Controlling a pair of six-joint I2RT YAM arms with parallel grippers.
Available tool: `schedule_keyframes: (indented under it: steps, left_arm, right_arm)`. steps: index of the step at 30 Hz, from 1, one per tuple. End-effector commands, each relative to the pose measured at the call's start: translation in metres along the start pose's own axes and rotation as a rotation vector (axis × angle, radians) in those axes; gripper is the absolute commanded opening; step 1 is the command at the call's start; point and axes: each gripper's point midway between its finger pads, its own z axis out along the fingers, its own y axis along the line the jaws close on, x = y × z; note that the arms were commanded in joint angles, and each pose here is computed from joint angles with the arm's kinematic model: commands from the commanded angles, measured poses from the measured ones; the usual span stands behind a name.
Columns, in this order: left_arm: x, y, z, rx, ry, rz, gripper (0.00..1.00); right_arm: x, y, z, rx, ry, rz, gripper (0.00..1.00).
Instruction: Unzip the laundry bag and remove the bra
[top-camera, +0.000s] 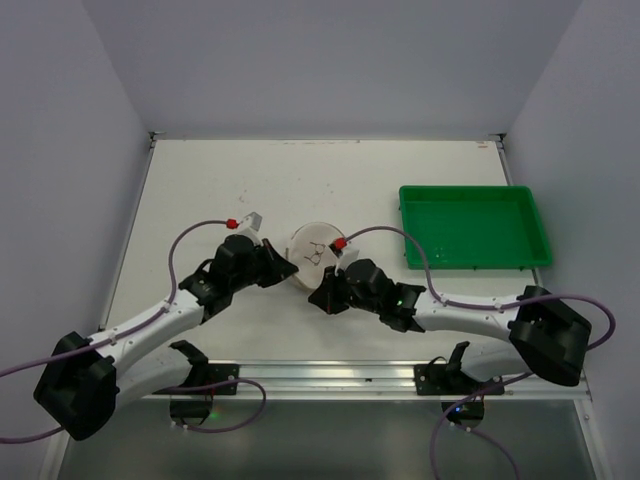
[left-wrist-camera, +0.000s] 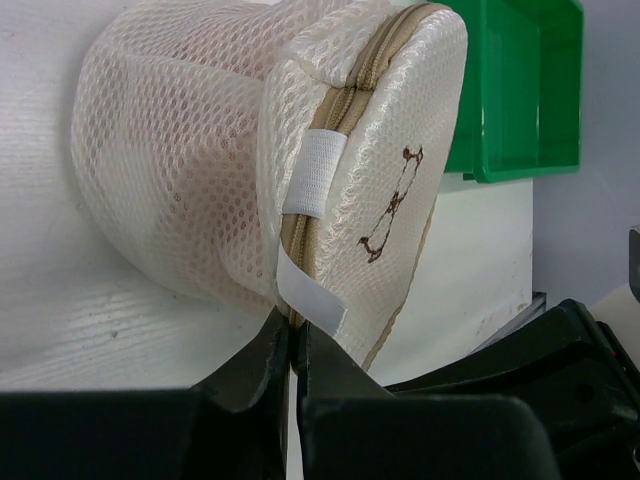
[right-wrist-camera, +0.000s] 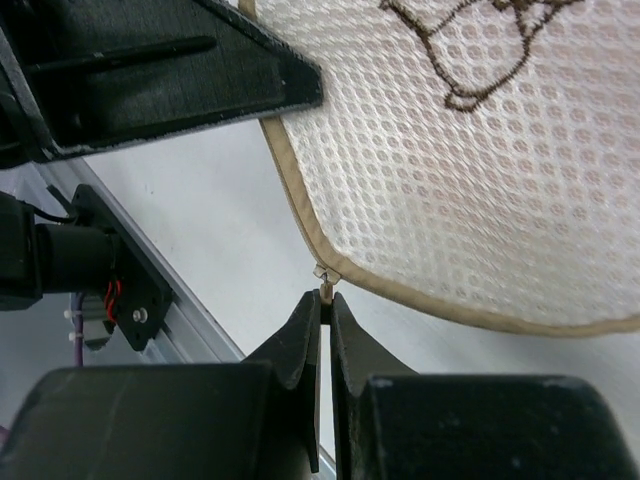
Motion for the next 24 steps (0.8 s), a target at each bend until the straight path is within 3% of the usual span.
schedule_keyframes:
  steps: [1, 9, 15, 17, 18, 20, 21, 23, 24]
  left_arm:
    - [-0.033, -0.014, 0.001, -0.001, -0.103, 0.092, 0.0]
    - [-0.06, -0.007, 0.013, -0.062, -0.077, 0.291, 0.0]
    - [-0.096, -0.002, 0.02, -0.057, -0.09, 0.314, 0.0]
    - [-0.1, -0.001, 0.018, -0.073, -0.083, 0.319, 0.1]
    - [-0.099, 0.0, 0.017, -0.075, -0.08, 0.318, 0.22]
    - [-0.097, -0.001, 0.012, -0.075, -0.077, 0.3, 0.35]
    - [-0.095, -0.002, 0.01, -0.075, -0.075, 0.277, 0.52]
    - [-0.089, 0.001, 0.001, -0.085, -0.071, 0.244, 0.69]
    - [-0.085, 0.001, -0.002, -0.087, -0.067, 0.209, 0.82]
  right_arm:
    - [0.002, -0.005, -0.013, 0.014, -0.024, 0.01, 0.0]
    - [0.005, -0.015, -0.032, 0.023, -0.053, 0.015, 0.0]
    - [-0.005, 0.001, -0.027, -0.014, -0.06, 0.025, 0.0]
    - [-0.009, 0.004, -0.024, -0.017, -0.061, 0.027, 0.0]
    - [-0.013, 0.009, -0.02, -0.021, -0.061, 0.025, 0.0]
    - [-0.017, 0.013, -0.017, -0.027, -0.064, 0.026, 0.0]
    - [-0.019, 0.015, -0.013, -0.029, -0.062, 0.02, 0.0]
    - [-0.024, 0.019, -0.009, -0.034, -0.07, 0.018, 0.0]
    - [-0.029, 0.024, -0.007, -0.041, -0.076, 0.017, 0.0]
